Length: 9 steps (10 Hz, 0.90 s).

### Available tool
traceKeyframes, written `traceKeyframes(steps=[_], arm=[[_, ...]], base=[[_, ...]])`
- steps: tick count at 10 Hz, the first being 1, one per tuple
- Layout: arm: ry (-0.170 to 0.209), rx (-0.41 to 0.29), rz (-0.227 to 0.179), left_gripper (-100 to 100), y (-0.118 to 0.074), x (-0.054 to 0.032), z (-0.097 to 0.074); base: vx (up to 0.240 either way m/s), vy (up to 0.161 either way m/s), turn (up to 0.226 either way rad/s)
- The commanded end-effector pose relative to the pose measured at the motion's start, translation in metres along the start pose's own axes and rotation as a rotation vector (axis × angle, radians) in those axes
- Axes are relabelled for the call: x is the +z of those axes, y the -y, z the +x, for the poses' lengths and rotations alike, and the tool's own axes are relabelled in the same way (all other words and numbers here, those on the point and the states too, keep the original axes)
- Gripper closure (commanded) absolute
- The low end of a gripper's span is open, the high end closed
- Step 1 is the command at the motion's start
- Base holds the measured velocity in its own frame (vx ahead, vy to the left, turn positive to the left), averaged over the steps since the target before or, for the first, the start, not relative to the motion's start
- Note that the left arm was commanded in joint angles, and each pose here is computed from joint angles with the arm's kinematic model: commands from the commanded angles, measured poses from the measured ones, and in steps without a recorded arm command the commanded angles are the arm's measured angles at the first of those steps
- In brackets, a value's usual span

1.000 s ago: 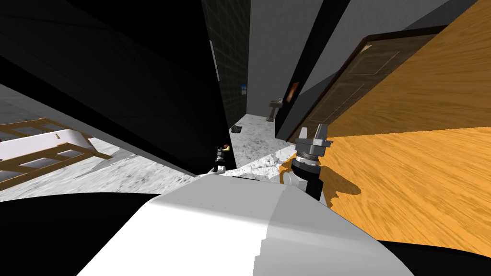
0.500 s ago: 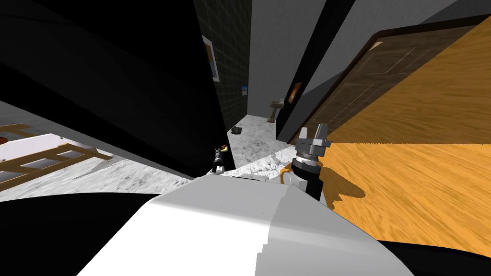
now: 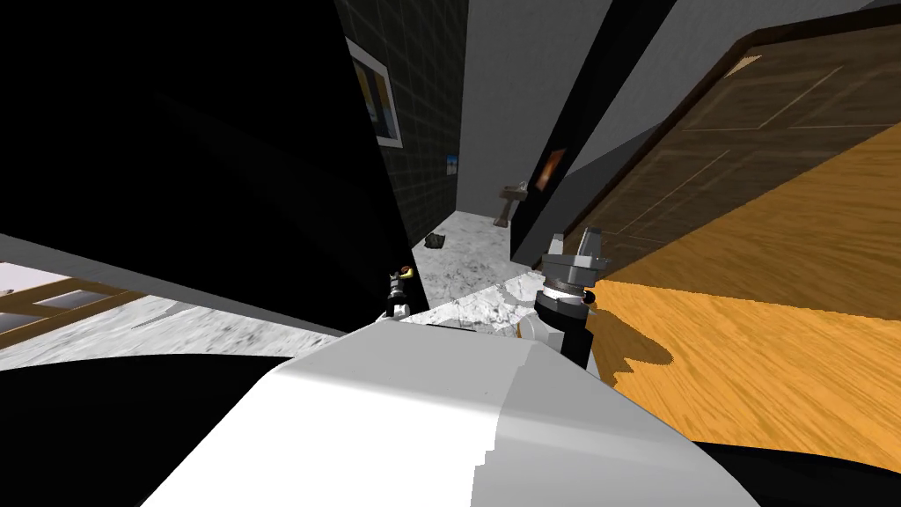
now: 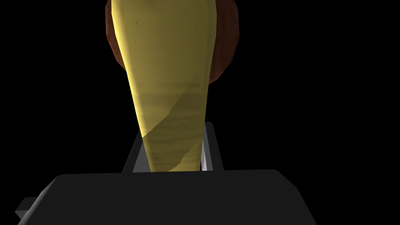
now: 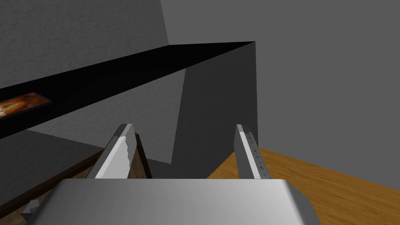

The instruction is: Push the door open

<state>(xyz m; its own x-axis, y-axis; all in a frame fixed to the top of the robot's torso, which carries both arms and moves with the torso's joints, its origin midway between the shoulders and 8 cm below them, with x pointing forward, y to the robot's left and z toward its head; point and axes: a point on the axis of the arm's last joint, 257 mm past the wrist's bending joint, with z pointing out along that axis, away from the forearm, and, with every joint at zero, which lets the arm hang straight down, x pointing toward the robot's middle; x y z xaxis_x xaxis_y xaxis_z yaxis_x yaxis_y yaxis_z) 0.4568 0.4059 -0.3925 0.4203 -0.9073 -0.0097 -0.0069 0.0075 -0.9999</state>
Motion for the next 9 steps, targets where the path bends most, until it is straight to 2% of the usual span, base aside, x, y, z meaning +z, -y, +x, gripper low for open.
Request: traceKeyframes(steps=[1,3,4,5,9], arm=[[0.011,-0.008,0.003,100,0.001,0.0019,0.000],[0.028,-0.002,-0.003,100,-0.002,-0.0005,-0.011],[0.056,-0.002,0.000,100,0.000,0.0005,-0.024],[0.062,-0.002,0.000,100,0.000,0.0005,-0.026],[0.126,-0.006,0.001,100,0.000,0.0001,-0.051]], base=[[0.183,-0.044,0.043],[0.122,-0.012,0.039],[0.133,-0.006,0.043],[0.208,0.003,0.047],[0.189,-0.016,0.037]])
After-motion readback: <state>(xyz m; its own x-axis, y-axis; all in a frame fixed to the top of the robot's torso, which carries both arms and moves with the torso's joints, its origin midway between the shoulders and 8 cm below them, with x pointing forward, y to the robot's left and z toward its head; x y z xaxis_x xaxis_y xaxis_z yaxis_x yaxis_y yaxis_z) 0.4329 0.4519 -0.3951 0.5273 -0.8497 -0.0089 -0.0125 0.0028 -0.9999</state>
